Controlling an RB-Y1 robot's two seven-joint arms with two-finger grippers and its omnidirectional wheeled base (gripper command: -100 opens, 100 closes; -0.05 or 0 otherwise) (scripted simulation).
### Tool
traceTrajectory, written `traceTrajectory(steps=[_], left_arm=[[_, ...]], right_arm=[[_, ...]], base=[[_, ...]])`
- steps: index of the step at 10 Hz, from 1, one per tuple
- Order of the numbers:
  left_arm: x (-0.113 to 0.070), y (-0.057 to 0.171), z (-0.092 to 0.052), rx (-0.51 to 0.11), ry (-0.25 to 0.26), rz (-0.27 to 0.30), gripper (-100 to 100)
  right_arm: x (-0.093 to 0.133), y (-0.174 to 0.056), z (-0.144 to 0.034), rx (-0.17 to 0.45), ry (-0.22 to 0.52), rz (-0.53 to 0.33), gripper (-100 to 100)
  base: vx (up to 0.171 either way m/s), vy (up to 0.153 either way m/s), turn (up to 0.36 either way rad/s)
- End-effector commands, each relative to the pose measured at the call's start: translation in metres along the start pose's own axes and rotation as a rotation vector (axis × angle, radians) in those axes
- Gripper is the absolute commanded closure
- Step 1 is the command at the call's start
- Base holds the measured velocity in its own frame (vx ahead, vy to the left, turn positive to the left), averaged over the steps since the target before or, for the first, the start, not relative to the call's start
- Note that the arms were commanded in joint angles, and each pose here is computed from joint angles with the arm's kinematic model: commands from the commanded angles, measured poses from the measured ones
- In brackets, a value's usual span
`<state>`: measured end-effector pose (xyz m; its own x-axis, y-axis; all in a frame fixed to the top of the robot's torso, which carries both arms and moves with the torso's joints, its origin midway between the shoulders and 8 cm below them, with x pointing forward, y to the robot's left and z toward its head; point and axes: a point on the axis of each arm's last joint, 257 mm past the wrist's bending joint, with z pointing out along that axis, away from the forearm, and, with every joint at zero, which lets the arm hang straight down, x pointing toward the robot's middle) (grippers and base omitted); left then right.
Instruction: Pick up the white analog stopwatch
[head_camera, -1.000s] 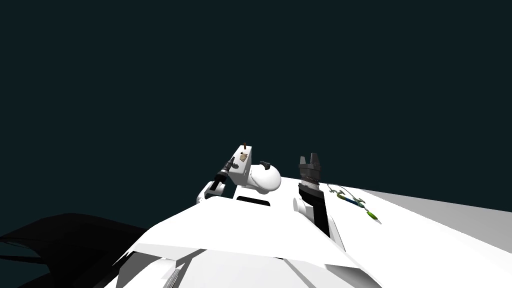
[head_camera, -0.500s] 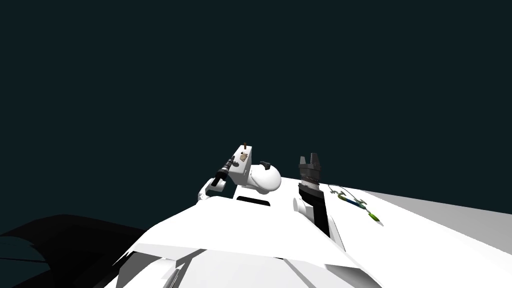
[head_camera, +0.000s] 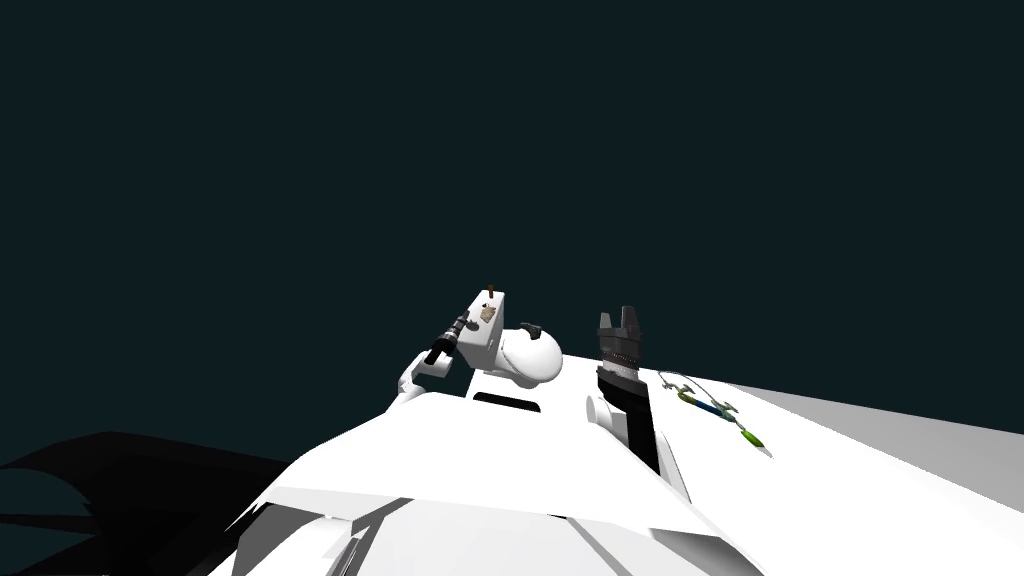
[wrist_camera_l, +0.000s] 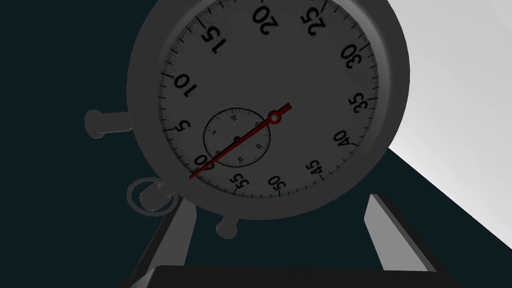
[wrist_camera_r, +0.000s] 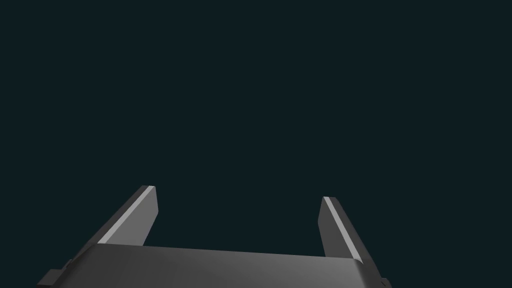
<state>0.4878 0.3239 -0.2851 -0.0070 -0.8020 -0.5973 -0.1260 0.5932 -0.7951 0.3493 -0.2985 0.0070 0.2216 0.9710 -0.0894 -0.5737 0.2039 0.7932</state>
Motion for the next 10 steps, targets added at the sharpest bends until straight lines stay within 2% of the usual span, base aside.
traceTrajectory(steps=[1,3,4,6,7,9,10], left_arm=[[-0.003,-0.001,0.008,-0.019,0.011,-0.014,-100],[0.0,0.007,0.008,-0.051,0.023,-0.014,-100],[-0.004,0.003,0.016,-0.06,0.03,-0.028,-100],[0.0,0.012,0.015,-0.094,0.043,-0.028,-100],[-0.005,0.007,0.023,-0.1,0.05,-0.042,-100],[-0.001,0.016,0.022,-0.137,0.064,-0.042,-100],[-0.005,0.01,0.03,-0.142,0.071,-0.057,-100]], right_arm=[[0.0,0.0,0.0,0.0,0.0,0.0,0],[0.0,0.0,0.0,0.0,0.0,0.0,0],[0.0,0.0,0.0,0.0,0.0,0.0,0],[0.0,0.0,0.0,0.0,0.0,0.0,0],[0.0,0.0,0.0,0.0,0.0,0.0,0],[0.0,0.0,0.0,0.0,0.0,0.0,0],[0.0,0.0,0.0,0.0,0.0,0.0,0]], base=[[-0.004,-0.008,0.04],[-0.003,-0.009,0.015],[-0.004,-0.012,0.049],[-0.002,-0.01,0.013],[-0.005,-0.012,0.052],[-0.002,-0.011,0.015],[-0.003,-0.013,0.054]])
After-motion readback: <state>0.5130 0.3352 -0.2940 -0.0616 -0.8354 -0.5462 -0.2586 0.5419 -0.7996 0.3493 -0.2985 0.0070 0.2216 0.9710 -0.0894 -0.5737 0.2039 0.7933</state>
